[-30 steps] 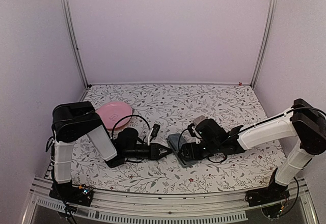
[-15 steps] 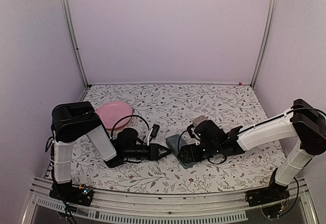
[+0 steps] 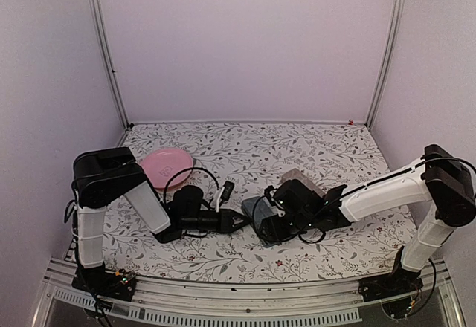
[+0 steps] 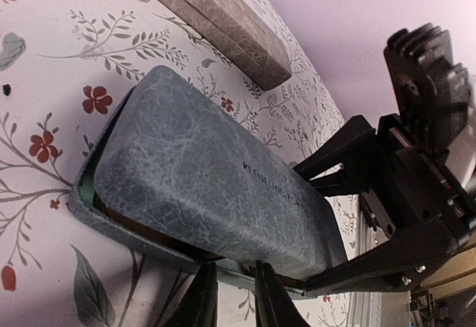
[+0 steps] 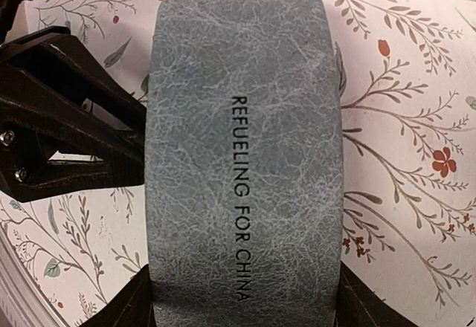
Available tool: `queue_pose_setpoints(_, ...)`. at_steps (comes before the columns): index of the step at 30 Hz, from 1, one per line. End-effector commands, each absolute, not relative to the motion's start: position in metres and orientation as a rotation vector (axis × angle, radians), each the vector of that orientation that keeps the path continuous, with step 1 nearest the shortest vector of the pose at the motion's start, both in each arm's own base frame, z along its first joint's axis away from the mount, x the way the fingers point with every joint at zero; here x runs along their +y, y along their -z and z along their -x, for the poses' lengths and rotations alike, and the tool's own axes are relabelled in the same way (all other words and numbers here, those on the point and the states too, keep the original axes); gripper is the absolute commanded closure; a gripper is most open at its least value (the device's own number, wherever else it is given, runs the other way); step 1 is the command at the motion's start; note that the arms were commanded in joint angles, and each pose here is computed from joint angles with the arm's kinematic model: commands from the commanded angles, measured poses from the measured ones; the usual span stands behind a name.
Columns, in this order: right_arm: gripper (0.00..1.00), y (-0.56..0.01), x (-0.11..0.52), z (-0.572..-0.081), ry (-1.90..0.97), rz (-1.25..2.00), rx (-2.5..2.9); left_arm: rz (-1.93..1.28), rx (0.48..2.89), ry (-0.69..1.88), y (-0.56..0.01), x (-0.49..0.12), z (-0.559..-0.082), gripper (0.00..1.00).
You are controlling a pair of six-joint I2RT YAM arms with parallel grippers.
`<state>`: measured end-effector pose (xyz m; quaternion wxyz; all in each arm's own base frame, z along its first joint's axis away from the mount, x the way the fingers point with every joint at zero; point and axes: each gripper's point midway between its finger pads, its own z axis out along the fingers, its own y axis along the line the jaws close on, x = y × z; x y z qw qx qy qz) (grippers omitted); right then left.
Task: Organize the sunglasses
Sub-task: Open the case with the sunglasses at the center of the board.
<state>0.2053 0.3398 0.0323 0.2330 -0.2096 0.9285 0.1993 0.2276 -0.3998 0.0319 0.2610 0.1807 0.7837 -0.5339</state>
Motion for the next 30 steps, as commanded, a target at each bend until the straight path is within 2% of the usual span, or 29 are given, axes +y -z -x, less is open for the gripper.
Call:
queue_pose_setpoints(1,0.38,-0.032,0.351,-0.207,-0.592,0.557,2.540,-0.513,2.206,1.340,-0.014,-0.403,-0.231,0.80)
queue_pose_setpoints(8,0.47,-0.043,0.350,-0.208,-0.830,0.450,2.508,-0.559,2.299,1.144,0.005,-0.407,-0.238,0.80)
queue_pose_setpoints(14,0.50,-0.050,0.348,-0.204,-1.064,0.401,2.479,-0.586,2.317,1.128,0.013,-0.413,-0.239,0.80)
queue_pose_setpoints(25,0.52,-0.064,0.336,-0.195,-1.396,0.295,2.395,-0.664,2.368,1.080,0.028,-0.416,-0.237,0.82)
queue_pose_setpoints(30,0.47,-0.068,0.331,-0.193,-1.523,0.240,2.361,-0.688,2.387,1.043,0.033,-0.413,-0.236,0.83)
